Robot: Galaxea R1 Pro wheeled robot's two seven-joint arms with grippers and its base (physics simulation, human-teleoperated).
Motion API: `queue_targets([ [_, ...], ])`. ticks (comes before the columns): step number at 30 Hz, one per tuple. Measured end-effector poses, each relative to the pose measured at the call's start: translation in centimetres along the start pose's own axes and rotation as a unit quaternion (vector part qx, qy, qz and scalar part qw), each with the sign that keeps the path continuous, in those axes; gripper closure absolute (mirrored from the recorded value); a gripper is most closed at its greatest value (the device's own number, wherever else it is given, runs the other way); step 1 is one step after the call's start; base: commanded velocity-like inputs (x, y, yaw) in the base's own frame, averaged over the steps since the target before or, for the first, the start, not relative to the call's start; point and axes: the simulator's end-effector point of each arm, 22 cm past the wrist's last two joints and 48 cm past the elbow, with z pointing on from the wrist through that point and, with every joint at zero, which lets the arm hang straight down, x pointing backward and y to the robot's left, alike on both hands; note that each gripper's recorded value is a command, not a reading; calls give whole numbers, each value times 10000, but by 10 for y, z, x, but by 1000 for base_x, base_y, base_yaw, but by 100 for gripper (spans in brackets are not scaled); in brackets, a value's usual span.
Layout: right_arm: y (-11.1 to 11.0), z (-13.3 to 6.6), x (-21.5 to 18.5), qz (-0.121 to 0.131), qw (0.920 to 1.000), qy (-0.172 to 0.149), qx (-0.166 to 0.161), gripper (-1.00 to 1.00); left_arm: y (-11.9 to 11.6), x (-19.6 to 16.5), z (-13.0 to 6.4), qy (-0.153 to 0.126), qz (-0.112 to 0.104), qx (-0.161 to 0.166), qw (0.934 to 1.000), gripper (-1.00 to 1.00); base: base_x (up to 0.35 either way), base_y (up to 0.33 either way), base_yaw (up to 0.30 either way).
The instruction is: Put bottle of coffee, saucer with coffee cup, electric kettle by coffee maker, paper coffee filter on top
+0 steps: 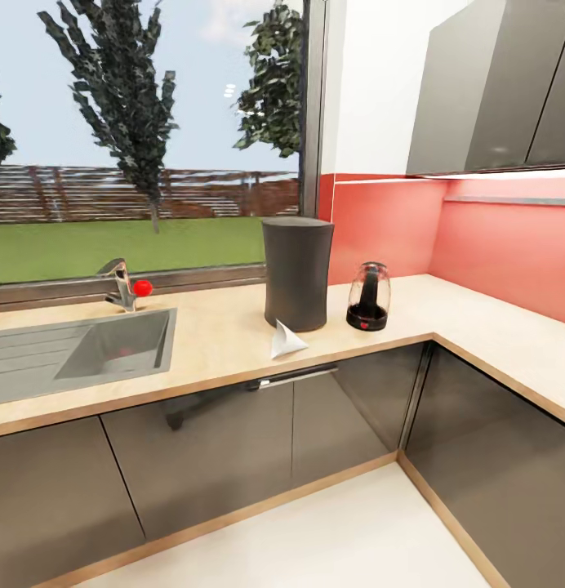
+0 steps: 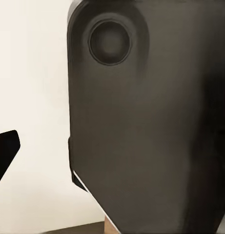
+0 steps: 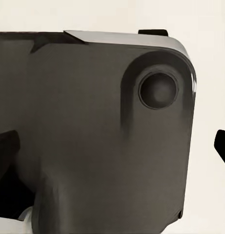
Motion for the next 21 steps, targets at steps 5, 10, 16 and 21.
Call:
queue_targets([
  [5, 2, -8, -2, -15, 10000, -15, -22, -100, -3, -3, -8, -24, -187, 19, 9998, -100, 0, 0, 179],
  [10, 3, -16, -1, -28, 10000, 9, -25, -100, -3, -1, -16, 3, -286, 22, 9996, -100, 0, 0, 181],
  [16, 3, -25, 1, -36, 10000, 36, -22, -100, -2, 1, -25, 17, -319, 13, 9995, -100, 0, 0, 151],
  [21, 4, -33, 1, -36, 10000, 36, -23, -100, -2, 2, -33, 22, -353, 12, 9994, -100, 0, 0, 24],
])
